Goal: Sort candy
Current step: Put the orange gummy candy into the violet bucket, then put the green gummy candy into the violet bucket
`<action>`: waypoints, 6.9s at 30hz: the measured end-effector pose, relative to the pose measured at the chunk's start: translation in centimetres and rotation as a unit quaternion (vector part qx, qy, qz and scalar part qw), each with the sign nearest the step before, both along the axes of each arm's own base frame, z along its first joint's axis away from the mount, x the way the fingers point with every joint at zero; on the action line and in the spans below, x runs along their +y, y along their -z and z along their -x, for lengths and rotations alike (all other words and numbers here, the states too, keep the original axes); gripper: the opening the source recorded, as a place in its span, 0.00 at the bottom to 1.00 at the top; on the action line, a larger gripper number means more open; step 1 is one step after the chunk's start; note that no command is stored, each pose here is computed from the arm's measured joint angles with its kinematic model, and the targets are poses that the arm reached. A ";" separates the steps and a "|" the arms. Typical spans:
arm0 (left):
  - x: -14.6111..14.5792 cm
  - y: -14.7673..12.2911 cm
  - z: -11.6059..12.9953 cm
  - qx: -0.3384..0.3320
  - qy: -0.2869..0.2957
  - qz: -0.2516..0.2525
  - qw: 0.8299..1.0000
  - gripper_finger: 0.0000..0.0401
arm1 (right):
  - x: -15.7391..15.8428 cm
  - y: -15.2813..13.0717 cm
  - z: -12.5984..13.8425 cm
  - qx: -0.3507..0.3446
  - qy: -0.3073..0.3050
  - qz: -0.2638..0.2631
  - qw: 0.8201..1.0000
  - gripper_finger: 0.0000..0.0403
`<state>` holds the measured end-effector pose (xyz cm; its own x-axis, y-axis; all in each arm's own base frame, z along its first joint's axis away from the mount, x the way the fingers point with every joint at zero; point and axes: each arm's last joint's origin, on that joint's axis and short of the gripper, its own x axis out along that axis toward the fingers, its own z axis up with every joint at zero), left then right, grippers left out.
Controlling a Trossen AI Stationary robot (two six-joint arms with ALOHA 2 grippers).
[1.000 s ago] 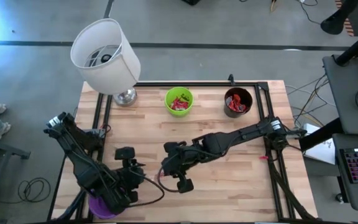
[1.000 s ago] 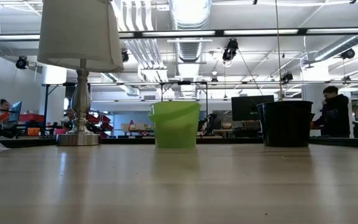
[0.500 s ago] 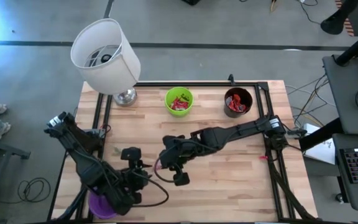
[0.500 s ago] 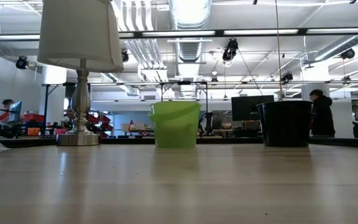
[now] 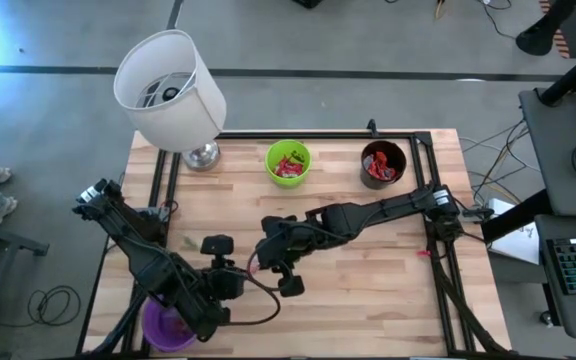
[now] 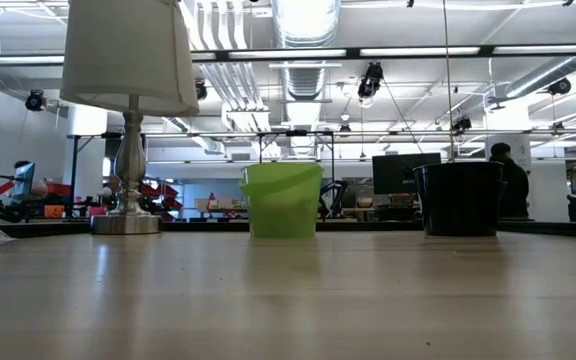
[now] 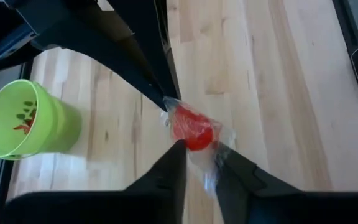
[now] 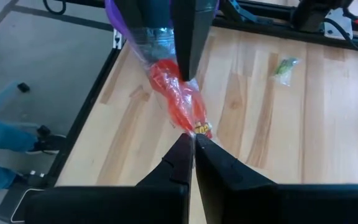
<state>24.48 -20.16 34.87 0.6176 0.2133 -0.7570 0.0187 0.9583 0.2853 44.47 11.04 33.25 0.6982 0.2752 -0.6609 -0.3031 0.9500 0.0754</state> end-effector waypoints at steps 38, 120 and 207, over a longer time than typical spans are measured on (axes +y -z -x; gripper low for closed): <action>0.2 -1.5 1.8 0.150 -0.015 0.154 0.976 0.00 | -0.1 0.7 0.6 0.063 0.045 -0.032 0.996 0.40; 12.5 7.8 12.0 0.161 -0.424 0.154 0.878 0.39 | -9.2 3.8 1.3 0.189 0.106 0.019 0.976 0.40; 14.9 17.5 9.8 0.378 -0.160 0.123 0.904 0.40 | -10.5 3.8 1.3 0.180 0.066 0.053 0.980 0.40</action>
<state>14.72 -5.26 17.36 -0.1594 0.0568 -0.9856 -0.1697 0.9819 0.0840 43.19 0.58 29.42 0.4386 0.1154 -0.8912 -0.1495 0.9873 0.0542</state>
